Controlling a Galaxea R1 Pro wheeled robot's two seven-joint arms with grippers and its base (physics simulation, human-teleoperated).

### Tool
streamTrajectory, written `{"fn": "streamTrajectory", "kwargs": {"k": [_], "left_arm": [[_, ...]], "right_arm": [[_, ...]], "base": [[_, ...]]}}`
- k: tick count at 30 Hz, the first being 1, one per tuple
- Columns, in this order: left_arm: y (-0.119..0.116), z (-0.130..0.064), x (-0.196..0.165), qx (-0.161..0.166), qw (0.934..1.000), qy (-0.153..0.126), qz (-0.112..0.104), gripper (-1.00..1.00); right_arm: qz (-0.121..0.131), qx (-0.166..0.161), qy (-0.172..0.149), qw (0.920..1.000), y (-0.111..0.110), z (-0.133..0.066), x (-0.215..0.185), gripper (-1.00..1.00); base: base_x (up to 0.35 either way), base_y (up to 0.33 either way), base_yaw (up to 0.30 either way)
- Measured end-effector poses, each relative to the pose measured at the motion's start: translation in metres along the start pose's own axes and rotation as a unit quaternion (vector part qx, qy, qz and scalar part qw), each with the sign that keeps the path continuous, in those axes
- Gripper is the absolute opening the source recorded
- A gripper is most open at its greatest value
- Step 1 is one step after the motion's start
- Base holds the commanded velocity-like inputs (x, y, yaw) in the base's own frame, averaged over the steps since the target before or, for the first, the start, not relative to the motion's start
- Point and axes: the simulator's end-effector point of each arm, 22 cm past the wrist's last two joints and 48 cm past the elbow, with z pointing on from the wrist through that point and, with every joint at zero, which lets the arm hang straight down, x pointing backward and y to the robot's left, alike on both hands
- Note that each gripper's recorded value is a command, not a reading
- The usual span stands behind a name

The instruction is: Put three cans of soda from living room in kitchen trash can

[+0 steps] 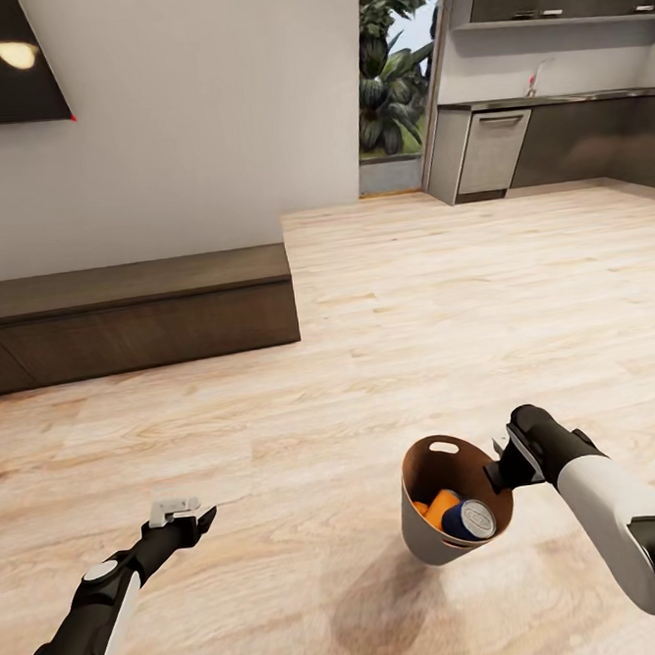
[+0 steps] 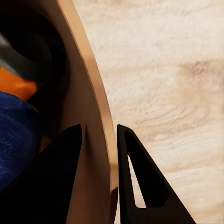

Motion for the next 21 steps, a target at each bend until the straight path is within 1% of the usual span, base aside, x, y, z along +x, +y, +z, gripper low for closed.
{"fn": "streamTrajectory", "kwargs": {"k": [17,21], "left_arm": [[0.0001,0.0001,0.0006,0.0,1.0,0.001,0.001,1.0],[0.0002,0.0006,0.0046,0.0,1.0,0.005,-0.001,1.0]], "right_arm": [[0.001,0.0,0.019,0.9998,-0.0007,0.0025,0.0067,-1.0],[0.002,-0.002,0.021,0.9998,0.0008,0.0033,0.0078,-1.0]], "base": [[0.0,0.0,0.0],[0.0,0.0,0.0]]}}
